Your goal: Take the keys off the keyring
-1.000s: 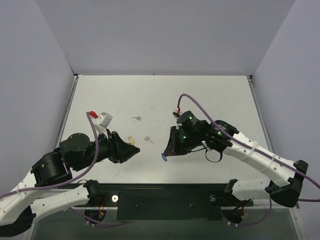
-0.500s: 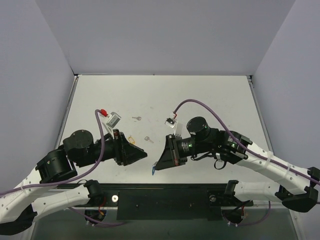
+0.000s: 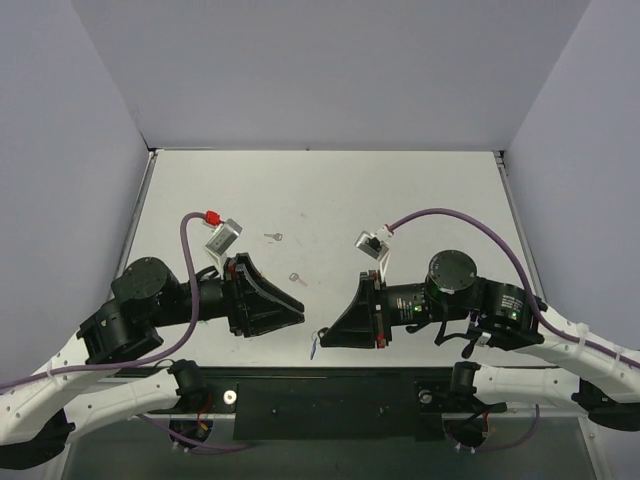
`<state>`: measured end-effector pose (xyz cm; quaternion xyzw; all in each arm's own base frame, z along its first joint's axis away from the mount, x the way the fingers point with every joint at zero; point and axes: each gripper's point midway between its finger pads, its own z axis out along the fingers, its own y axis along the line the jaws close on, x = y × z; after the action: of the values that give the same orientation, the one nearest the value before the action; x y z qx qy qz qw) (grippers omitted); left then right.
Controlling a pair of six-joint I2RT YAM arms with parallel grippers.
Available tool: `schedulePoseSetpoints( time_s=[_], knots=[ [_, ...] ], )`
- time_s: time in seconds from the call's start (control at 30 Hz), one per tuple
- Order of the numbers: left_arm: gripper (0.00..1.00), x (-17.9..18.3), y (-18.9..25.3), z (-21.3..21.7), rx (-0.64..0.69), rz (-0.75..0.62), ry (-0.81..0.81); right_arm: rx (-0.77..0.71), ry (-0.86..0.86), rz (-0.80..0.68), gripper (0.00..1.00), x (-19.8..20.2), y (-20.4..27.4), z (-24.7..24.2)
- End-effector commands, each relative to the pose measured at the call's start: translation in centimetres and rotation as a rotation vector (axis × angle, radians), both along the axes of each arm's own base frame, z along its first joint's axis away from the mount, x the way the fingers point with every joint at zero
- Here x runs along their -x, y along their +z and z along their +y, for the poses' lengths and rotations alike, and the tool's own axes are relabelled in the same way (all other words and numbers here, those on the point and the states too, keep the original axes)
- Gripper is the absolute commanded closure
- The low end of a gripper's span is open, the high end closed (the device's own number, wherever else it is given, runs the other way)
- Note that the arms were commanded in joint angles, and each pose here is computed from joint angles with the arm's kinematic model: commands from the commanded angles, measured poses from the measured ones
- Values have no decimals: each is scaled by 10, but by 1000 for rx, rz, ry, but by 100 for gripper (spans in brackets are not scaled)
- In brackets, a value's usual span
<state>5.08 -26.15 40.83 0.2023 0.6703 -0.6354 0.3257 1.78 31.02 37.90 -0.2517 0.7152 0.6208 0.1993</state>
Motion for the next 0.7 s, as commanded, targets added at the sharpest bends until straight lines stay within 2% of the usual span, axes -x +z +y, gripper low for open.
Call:
schedulePoseSetpoints(
  time_s=[0.0, 0.67],
  knots=[
    [56, 20, 34, -3, 149, -66, -122, -107, -8, -80, 100, -2, 20, 3],
    [57, 30, 32, -16, 129, -70, -238, -184, -48, -118, 100, -1, 40, -7]
  ],
)
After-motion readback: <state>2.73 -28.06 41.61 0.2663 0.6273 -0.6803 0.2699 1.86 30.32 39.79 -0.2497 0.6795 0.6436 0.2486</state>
